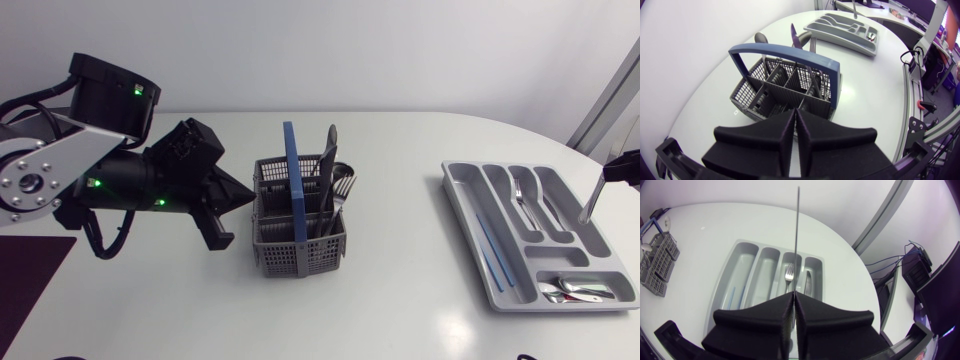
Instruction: Sort the cutlery from the basket into the organizer compartments.
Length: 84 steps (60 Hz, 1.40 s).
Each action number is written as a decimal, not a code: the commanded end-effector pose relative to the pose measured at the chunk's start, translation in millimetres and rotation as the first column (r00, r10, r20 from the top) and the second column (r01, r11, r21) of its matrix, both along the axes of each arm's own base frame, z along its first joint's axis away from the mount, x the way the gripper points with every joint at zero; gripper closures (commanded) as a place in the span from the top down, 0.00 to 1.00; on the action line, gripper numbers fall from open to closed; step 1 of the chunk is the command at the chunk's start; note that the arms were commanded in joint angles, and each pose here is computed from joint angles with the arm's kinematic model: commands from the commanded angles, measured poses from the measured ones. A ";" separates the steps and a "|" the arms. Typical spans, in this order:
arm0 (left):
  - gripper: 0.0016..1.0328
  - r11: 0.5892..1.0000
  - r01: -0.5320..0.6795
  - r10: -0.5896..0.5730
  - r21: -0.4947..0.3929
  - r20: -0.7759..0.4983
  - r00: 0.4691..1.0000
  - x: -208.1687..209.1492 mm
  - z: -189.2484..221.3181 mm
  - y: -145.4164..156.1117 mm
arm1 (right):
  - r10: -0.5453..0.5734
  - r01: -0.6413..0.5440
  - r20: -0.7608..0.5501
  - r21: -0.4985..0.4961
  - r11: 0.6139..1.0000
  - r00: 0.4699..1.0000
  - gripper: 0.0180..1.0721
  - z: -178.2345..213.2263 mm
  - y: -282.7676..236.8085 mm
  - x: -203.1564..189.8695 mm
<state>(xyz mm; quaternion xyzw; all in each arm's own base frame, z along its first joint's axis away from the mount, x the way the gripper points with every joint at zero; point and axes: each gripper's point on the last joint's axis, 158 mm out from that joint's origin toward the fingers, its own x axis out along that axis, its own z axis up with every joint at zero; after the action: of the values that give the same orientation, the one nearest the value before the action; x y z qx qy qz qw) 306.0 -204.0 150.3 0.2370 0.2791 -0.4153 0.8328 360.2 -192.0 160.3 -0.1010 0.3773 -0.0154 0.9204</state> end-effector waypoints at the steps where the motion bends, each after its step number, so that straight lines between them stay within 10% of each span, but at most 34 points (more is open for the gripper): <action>1: 0.06 1.000 0.002 -0.002 -0.002 -0.010 1.000 1.9 1.6 -4.5 | 0.002 -0.002 -0.018 -0.017 1.000 1.000 0.05 -3.5 -14.0 4.0; 84: 0.06 1.000 0.000 0.000 0.010 -0.012 1.000 -2.0 2.6 -11.4 | -0.164 0.170 -0.231 0.005 0.985 0.959 0.06 -152.5 -81.7 71.0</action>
<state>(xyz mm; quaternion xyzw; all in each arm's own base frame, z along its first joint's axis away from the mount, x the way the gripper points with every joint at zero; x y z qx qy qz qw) 300.5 -210.8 144.2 0.2465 0.2883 -0.4177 0.8256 423.5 -271.8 18.5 -0.0665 0.4843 -0.0716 0.8694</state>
